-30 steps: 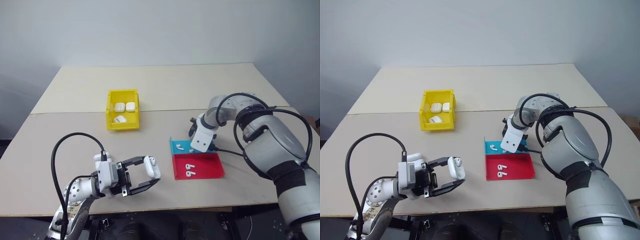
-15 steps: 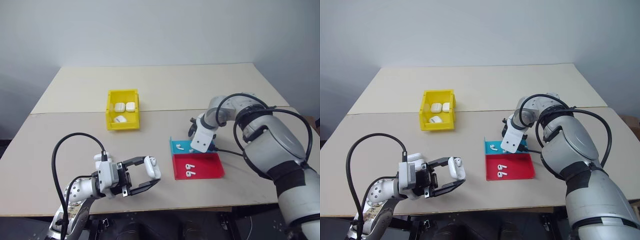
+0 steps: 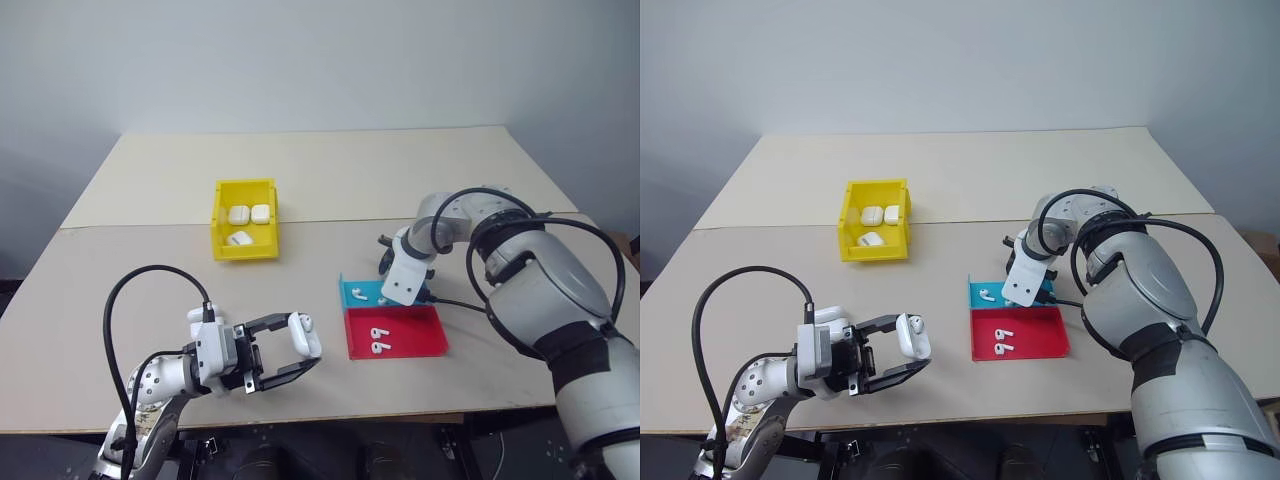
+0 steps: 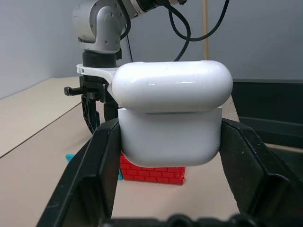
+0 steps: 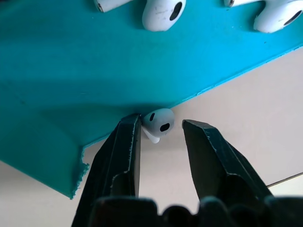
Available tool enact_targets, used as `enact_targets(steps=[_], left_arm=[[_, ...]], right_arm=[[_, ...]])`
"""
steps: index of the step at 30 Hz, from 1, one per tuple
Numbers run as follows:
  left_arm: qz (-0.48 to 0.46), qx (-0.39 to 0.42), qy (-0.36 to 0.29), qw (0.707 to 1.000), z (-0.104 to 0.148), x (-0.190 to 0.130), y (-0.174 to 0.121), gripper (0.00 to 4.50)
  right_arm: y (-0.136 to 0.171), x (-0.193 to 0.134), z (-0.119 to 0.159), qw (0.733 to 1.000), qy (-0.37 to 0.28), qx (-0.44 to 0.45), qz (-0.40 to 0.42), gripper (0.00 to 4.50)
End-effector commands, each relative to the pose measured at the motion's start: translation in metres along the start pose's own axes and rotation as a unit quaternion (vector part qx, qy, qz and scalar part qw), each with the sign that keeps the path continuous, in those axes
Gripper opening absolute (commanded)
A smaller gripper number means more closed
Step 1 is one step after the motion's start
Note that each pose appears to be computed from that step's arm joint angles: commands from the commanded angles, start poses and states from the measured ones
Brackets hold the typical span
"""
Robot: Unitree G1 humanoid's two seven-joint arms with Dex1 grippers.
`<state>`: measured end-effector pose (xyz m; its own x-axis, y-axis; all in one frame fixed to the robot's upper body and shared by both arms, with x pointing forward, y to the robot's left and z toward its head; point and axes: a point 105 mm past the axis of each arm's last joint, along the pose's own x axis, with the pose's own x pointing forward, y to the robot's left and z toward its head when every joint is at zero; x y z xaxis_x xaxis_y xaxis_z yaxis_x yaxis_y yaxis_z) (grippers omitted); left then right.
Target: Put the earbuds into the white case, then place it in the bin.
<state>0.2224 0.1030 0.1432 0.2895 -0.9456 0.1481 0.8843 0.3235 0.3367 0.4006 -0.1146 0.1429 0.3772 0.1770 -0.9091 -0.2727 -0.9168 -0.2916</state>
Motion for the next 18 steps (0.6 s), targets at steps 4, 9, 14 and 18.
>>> enact_targets(steps=[4, 9, 14, 18], left_arm=[[-0.005, 0.016, -0.008, 1.0, 0.0074, 0.0016, -0.0012, 2.8], [-0.005, 0.016, -0.007, 1.0, 0.0075, 0.0019, -0.0011, 2.8], [-0.006, 0.016, -0.007, 1.0, 0.0075, 0.0017, -0.001, 2.8], [-0.006, 0.016, -0.008, 1.0, 0.0075, 0.0018, -0.0004, 2.8]], right_arm=[[-0.0013, -0.0026, -0.0017, 1.0, 0.003, -0.002, -0.004, 1.78], [-0.0016, -0.0024, -0.0011, 1.0, 0.001, 0.002, -0.007, 1.19], [-0.0021, -0.0015, -0.0007, 1.0, 0.0, 0.004, -0.01, 1.19], [-0.0022, -0.0013, -0.0009, 1.0, 0.0, 0.007, -0.011, 1.19]])
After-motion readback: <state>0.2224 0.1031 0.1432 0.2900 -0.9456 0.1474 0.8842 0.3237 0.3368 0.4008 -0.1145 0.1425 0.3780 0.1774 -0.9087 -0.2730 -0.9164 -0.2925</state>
